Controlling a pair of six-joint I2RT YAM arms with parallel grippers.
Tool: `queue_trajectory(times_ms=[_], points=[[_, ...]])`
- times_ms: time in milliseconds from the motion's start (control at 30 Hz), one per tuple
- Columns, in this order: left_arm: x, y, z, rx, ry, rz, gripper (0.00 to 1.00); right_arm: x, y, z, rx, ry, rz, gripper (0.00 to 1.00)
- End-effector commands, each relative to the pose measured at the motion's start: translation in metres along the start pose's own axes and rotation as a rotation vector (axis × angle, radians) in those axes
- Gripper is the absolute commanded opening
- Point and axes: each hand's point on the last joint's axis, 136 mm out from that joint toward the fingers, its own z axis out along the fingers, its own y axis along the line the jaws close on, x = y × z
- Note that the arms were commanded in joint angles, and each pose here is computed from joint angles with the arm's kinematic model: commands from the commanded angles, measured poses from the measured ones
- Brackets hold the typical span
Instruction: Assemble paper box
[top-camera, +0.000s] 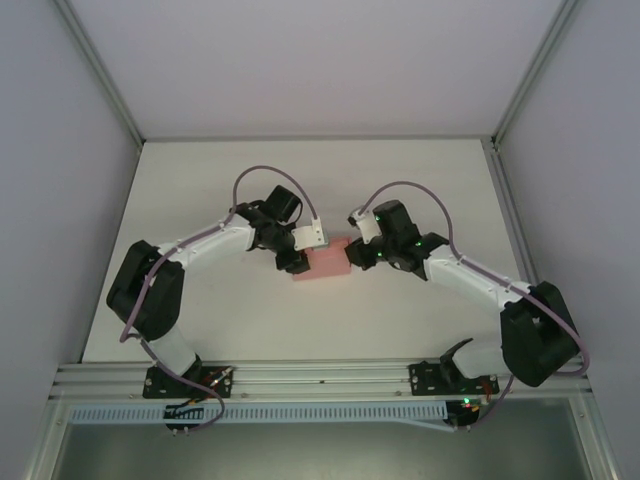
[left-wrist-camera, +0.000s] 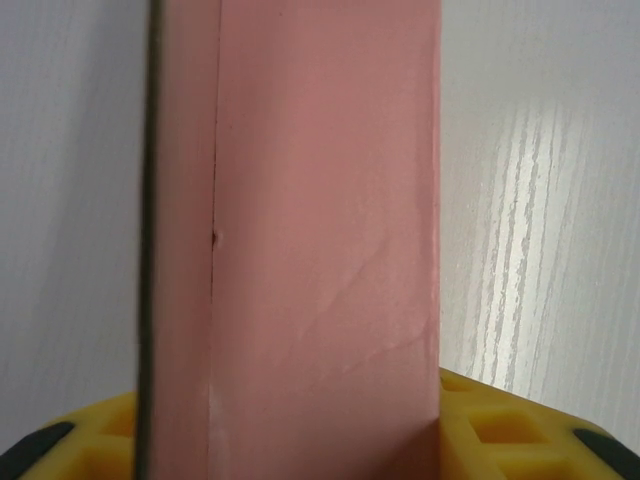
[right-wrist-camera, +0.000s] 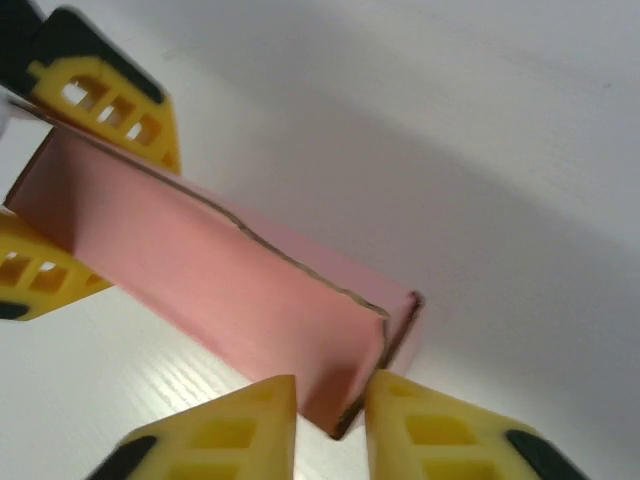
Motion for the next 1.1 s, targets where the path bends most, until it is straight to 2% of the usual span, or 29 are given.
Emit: queue_trajectory(times_ms=[0,100,167,267,333,467,667,767,833,867,900,1033,1067], points=[[-0.002,0.007,0.010,-0.014,0.020,-0.015,0.42,0.005,0.023,-0.006,-0.084,-0.005,0.018,0.33],[-0.004,0.005,0.011,-0.009,0.026,-0.004,0.42,-0.017,0.032,-0.015,-0.122,-0.081,0.060,0.54],[-0.004,0.005,0.012,-0.013,0.032,0.004,0.42,-0.024,0.031,-0.017,-0.109,-0.098,0.077,0.54],[-0.004,0.005,0.013,-0.013,0.037,0.006,0.42,-0.020,0.009,-0.012,0.020,-0.056,0.118,0.52],[-0.003,0.006,0.013,-0.016,0.041,0.008,0.42,-0.012,-0.004,-0.008,0.091,-0.007,0.133,0.43],[-0.002,0.007,0.015,-0.021,0.053,0.004,0.42,-0.004,-0.004,0.001,0.091,0.034,0.155,0.27],[-0.002,0.011,0.014,-0.036,0.059,-0.004,0.43,0.015,-0.016,0.000,0.203,0.096,0.172,0.00],[-0.007,0.013,0.010,-0.051,0.048,-0.013,0.54,0.024,-0.022,0.000,0.242,0.116,0.191,0.00],[-0.013,0.016,0.005,-0.063,0.033,-0.031,0.64,0.027,-0.023,0.002,0.259,0.123,0.202,0.00],[-0.017,0.017,0.001,-0.074,0.025,-0.040,0.74,0.027,-0.022,0.003,0.266,0.127,0.207,0.00],[-0.021,0.020,-0.003,-0.092,0.014,-0.052,0.78,0.027,-0.021,0.004,0.277,0.131,0.207,0.00],[-0.033,0.023,-0.026,-0.160,-0.042,-0.108,0.85,0.026,-0.017,0.005,0.297,0.166,0.213,0.00],[-0.033,0.023,-0.033,-0.187,-0.050,-0.138,0.99,0.026,-0.016,0.006,0.306,0.179,0.226,0.00]])
